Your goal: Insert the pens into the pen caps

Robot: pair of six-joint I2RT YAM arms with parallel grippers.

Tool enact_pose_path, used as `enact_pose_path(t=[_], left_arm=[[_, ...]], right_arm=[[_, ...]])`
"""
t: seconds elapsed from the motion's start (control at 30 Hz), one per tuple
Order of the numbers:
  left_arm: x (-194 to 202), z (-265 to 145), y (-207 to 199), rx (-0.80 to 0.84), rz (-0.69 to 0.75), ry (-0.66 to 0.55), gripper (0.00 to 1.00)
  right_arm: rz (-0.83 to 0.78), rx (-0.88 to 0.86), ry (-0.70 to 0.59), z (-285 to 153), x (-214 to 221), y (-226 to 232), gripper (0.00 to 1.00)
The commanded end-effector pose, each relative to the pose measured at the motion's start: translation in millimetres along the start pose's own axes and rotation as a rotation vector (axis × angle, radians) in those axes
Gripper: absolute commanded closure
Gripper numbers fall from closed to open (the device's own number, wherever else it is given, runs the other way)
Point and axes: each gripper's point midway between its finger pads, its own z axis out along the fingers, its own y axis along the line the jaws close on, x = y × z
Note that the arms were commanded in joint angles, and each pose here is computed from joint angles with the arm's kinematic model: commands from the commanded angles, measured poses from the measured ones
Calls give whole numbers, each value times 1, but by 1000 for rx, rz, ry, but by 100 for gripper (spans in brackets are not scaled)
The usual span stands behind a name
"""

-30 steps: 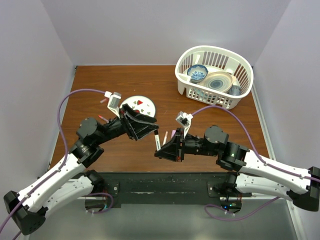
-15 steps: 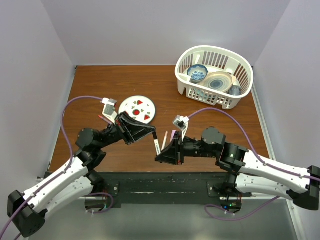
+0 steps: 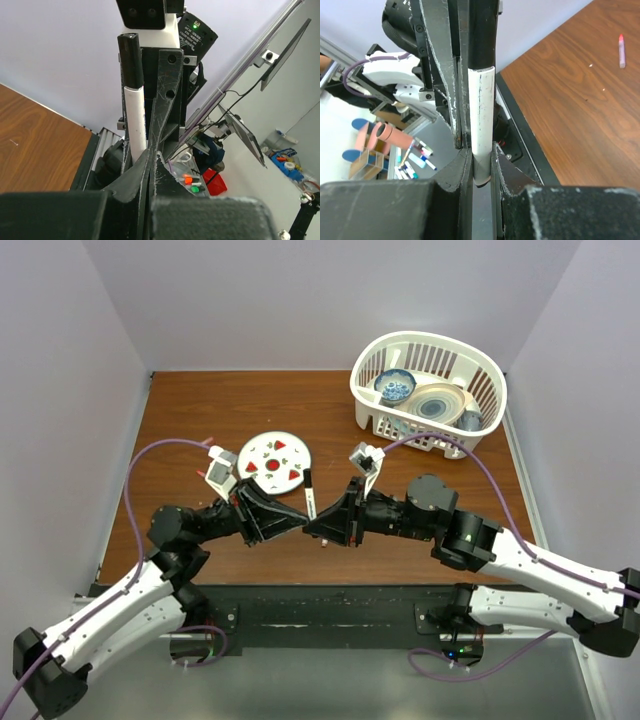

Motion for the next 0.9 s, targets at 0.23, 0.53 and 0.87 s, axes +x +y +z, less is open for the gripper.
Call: enact_pose_path(t=[0.23, 0.53, 0.87], left_arm=[[-26, 2, 8, -212, 112, 28, 39], [-75, 18, 1, -276, 217, -69, 32], [-85, 37, -11, -177, 216, -80, 31]], right_arm=[[-50, -52, -77, -1, -24, 17, 100], [-32, -110, -24, -5, -5, 22, 100], [-35, -150, -7, -10, -2, 30, 100]])
